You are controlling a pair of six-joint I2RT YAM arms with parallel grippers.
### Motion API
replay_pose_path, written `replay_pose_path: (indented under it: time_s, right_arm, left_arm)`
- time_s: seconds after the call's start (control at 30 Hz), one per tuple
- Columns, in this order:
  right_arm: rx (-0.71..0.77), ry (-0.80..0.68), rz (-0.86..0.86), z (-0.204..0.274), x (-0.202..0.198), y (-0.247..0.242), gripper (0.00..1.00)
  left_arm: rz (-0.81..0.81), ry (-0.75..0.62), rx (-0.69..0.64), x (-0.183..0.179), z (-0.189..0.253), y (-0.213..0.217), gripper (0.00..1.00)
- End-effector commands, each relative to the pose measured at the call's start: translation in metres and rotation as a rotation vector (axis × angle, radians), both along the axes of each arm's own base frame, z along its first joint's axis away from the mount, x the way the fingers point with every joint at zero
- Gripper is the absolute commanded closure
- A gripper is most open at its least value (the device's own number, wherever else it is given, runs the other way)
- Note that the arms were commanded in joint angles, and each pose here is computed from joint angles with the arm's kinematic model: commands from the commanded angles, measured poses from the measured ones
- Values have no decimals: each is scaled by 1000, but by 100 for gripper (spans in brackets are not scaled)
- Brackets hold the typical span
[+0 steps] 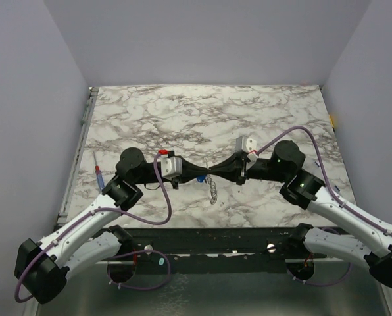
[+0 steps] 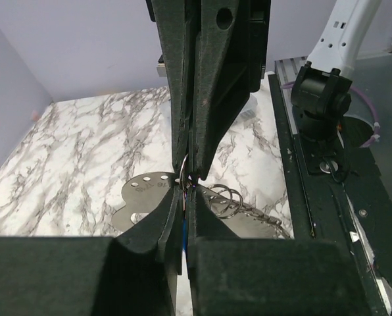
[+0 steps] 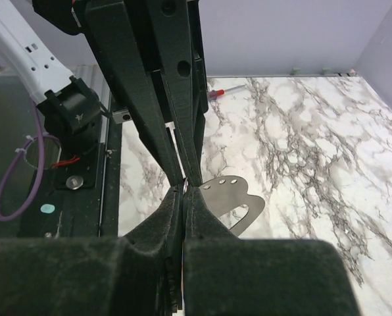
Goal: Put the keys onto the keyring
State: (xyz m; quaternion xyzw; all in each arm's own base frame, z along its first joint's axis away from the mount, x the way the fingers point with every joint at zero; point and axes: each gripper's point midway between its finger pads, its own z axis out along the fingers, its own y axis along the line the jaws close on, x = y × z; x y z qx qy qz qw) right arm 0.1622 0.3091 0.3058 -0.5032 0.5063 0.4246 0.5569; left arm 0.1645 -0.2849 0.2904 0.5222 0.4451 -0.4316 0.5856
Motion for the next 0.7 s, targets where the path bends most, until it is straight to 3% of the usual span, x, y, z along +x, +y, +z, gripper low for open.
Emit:
replay_pose_path:
  time_s: [0.0, 0.17, 0.23, 0.43, 0.67]
  right_arm:
    - [94, -71, -37, 33, 2, -3, 99]
    - [123, -85, -73, 41, 7, -6, 99]
    - [143, -93, -106, 46, 11, -8, 99]
    - [206, -97, -125, 54, 15, -8, 99]
    - [247, -65, -65, 50, 13, 5, 100]
  left_arm:
    - [50, 2, 21, 8, -6, 2, 95]
    - [60, 4, 23, 10, -7, 2, 91]
    - [64, 5, 24, 10, -8, 2, 81]
    - [37, 21, 2, 6, -3, 0, 67]
    - [22, 53, -61, 4, 8, -3, 70]
